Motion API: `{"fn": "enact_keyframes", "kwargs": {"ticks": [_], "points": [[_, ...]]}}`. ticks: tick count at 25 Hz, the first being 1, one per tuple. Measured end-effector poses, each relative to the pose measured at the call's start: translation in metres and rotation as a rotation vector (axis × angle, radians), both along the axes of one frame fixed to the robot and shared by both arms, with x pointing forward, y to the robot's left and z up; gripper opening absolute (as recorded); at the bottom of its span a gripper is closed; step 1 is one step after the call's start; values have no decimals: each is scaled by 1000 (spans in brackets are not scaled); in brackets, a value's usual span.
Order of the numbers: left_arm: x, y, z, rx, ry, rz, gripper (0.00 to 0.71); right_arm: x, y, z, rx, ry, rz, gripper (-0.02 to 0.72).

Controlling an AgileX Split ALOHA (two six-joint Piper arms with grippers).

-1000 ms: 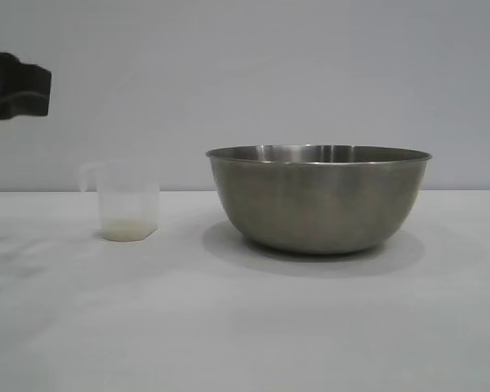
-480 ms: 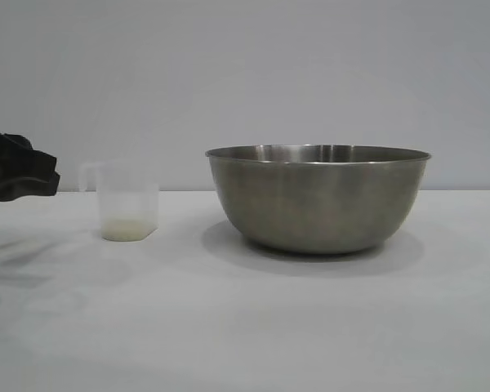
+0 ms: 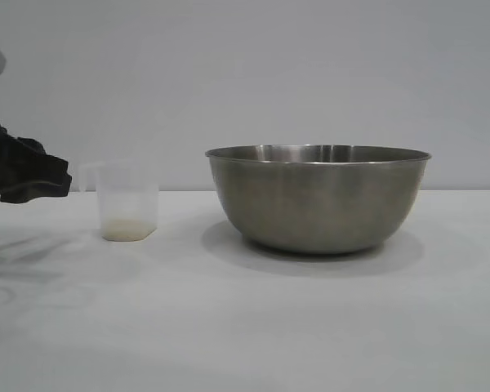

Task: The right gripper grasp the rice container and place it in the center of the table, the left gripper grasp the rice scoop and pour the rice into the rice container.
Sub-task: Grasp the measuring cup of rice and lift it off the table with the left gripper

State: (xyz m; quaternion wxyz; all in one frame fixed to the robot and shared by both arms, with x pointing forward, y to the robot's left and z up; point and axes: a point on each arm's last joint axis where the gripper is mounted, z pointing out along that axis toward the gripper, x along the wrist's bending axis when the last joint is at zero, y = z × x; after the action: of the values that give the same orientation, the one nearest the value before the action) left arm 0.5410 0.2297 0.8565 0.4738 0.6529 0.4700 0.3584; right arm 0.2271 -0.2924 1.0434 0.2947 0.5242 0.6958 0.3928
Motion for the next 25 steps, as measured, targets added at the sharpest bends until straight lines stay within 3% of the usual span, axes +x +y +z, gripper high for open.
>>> {"fn": "enact_keyframes", "kwargs": {"ticks": [25], "points": [[38, -8, -7, -10, -67, -5, 260, 0, 0, 0, 1, 0, 1, 507]]}}
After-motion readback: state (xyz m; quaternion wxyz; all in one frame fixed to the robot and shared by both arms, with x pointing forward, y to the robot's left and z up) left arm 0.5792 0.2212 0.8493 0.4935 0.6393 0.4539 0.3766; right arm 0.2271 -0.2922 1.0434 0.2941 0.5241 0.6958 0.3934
